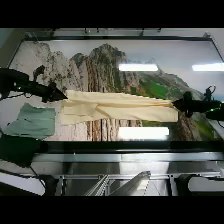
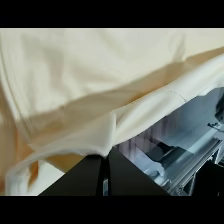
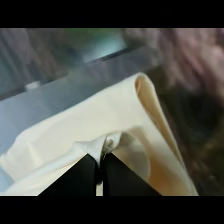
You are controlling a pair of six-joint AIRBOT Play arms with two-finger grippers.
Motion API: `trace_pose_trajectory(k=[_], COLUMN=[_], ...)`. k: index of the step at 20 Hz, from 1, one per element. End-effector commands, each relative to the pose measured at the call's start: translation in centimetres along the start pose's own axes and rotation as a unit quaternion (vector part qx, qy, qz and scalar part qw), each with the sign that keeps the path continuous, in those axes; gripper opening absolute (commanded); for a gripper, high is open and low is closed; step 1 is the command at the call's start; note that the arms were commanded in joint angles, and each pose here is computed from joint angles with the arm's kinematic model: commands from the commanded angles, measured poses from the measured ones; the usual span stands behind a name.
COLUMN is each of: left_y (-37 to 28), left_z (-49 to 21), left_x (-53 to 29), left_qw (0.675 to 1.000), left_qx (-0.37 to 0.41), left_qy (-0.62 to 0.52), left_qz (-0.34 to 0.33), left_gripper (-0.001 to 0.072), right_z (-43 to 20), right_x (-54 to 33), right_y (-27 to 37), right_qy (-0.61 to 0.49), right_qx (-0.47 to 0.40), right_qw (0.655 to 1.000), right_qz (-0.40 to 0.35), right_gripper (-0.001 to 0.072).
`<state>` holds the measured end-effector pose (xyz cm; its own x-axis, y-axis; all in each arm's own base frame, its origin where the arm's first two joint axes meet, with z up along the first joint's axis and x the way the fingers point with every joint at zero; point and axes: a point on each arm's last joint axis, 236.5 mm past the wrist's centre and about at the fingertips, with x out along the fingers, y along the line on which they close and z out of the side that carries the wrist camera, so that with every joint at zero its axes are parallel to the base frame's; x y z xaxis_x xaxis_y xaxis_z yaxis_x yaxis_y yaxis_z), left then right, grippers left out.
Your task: Fold the shirts.
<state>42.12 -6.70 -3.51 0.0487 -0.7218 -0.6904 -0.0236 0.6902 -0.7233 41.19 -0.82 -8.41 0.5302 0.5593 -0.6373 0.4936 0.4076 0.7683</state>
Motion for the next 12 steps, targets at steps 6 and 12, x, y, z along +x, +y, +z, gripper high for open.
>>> trace_pose_trajectory(k=[6, 12], left_y=[2.0, -1.3], left_z=[2.4, 3.0], left_x=[3.1, -0.9], left_qw=[0.997, 0.996], left_qx=[0.008, 0.032], left_qy=[0.074, 0.081], left_qz=[-0.036, -0.034], left_gripper=[0.0338, 0.0710], right_z=[0.4, 2.4], right_x=[2.0, -4.4], right_y=[-0.3, 1.0], right_qy=[0.017, 0.047], right_qx=[-0.052, -0.123], right_qw=[0.998, 0.990], right_qz=[-0.020, -0.050], right_gripper=[0.0261, 0.0642])
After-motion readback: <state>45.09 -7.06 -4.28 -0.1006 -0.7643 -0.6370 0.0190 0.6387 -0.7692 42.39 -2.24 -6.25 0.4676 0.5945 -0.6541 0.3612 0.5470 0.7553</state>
